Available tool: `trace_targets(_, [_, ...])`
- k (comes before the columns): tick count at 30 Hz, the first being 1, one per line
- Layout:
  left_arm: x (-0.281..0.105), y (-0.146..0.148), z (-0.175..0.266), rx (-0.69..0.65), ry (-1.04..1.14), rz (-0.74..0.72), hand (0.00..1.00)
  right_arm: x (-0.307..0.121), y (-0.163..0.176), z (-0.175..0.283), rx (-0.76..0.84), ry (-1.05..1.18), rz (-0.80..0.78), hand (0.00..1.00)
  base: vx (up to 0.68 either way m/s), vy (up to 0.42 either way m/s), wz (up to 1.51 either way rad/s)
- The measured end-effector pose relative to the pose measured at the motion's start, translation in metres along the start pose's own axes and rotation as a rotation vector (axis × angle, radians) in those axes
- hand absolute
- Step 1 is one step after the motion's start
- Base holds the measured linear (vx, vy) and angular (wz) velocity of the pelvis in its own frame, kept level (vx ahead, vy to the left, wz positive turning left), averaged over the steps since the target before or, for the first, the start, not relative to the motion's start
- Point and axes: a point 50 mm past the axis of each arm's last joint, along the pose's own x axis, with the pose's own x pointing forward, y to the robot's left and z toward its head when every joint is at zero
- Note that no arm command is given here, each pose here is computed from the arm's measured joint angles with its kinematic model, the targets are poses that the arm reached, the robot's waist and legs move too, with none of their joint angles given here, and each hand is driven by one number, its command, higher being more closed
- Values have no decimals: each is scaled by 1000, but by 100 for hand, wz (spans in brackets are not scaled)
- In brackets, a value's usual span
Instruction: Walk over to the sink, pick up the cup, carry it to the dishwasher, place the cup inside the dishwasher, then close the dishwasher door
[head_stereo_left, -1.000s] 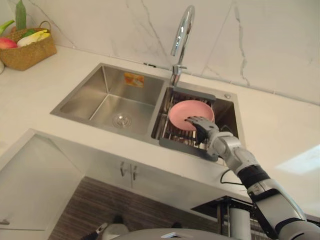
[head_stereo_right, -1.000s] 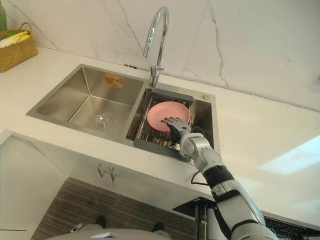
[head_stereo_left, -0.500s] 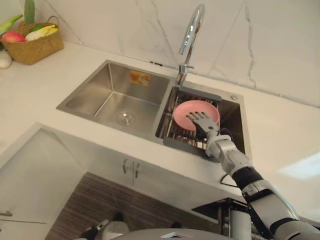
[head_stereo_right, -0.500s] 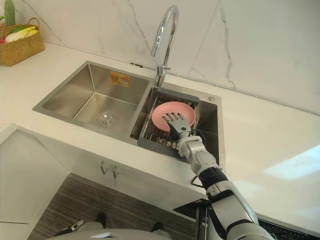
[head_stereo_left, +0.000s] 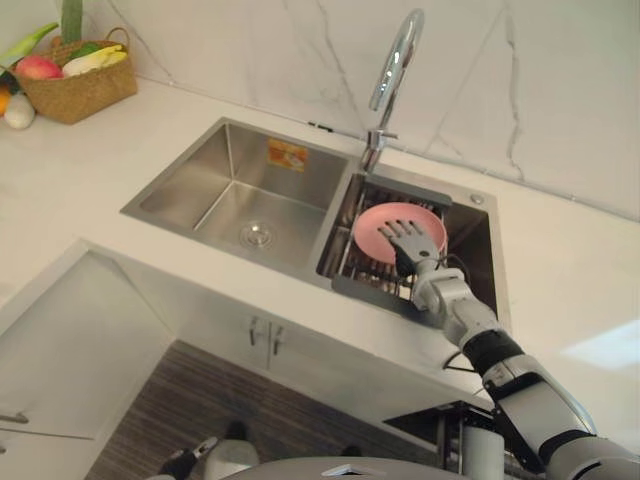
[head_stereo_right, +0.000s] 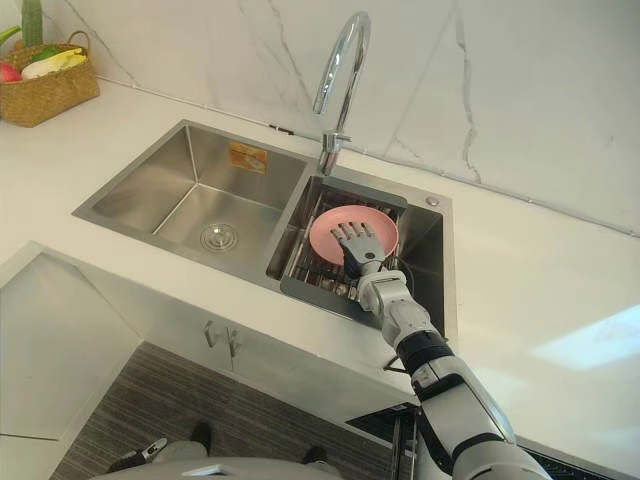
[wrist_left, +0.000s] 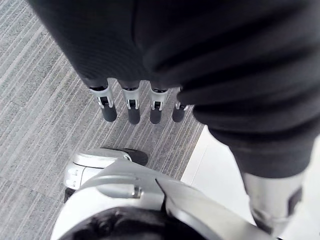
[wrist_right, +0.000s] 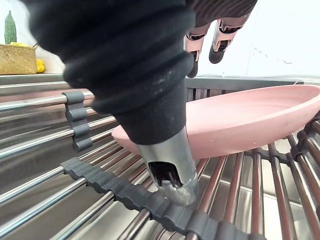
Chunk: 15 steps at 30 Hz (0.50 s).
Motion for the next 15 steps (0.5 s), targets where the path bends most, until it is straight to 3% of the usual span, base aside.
trace_targets(15, [0,1,1,31,-13,-4,0,1,3,-15,-31,89,-53,100,3,4,5])
